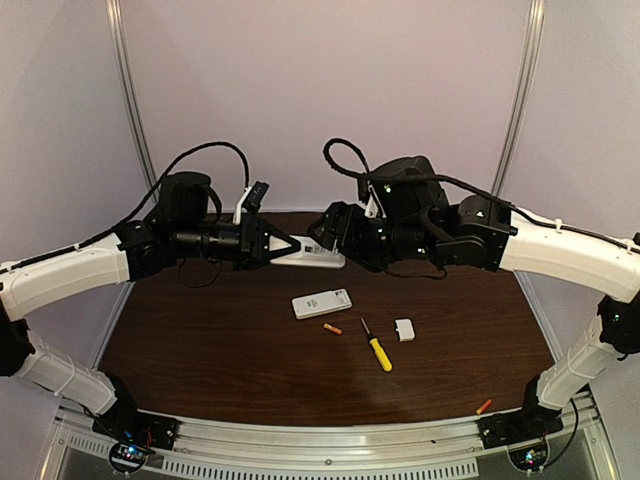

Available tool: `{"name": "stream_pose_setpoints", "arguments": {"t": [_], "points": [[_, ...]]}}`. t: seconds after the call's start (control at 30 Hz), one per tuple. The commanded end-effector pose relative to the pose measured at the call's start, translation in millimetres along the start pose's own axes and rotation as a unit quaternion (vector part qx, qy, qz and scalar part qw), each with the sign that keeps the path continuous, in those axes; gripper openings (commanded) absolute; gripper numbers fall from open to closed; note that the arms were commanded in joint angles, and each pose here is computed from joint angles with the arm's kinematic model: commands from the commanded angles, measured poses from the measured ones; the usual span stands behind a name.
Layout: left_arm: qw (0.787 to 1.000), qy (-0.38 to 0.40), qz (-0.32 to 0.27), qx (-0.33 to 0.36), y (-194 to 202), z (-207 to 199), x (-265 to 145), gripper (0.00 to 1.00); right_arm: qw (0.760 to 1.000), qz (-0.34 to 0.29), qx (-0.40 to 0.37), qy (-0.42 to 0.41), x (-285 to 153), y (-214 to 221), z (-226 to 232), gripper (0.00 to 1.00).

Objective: Unload the batteries from the remote control
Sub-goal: Remove the battery cover from the remote control.

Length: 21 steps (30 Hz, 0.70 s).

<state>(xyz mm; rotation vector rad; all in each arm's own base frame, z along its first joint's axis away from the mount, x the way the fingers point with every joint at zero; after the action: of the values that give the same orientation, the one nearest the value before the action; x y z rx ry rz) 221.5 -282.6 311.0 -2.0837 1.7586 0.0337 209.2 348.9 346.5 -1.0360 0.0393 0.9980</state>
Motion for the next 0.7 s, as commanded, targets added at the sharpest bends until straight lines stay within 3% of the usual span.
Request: {"name": "stream_pose_setpoints", "arguments": {"t": [0.0, 0.67], "points": [[0.997, 0.057, 0.001, 0.044, -5.5, -32.0, -4.1, 0.00, 1.000, 0.006, -0.008, 0.015, 6.2, 0.8, -5.3, 0.76], [0.992, 0.110, 0.028, 0.063, -8.5, -58.9, -5.5, 0.00, 0.997, 0.034, -0.057, 0.046, 11.7, 8.7, -11.4, 0.71]]}}
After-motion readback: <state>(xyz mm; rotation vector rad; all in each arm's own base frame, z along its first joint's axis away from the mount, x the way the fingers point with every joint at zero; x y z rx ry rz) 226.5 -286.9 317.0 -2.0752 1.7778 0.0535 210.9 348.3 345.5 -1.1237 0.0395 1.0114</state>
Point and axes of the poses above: each gripper's point midway between its finger pads, its own x axis out along the fingers, its own z axis along the line the jaws close on, y = z × x, the point moved 7 cm from there along -x, back along the fingers, and after that the axes turned 14 degrees about -x, right-handed, at the moved point
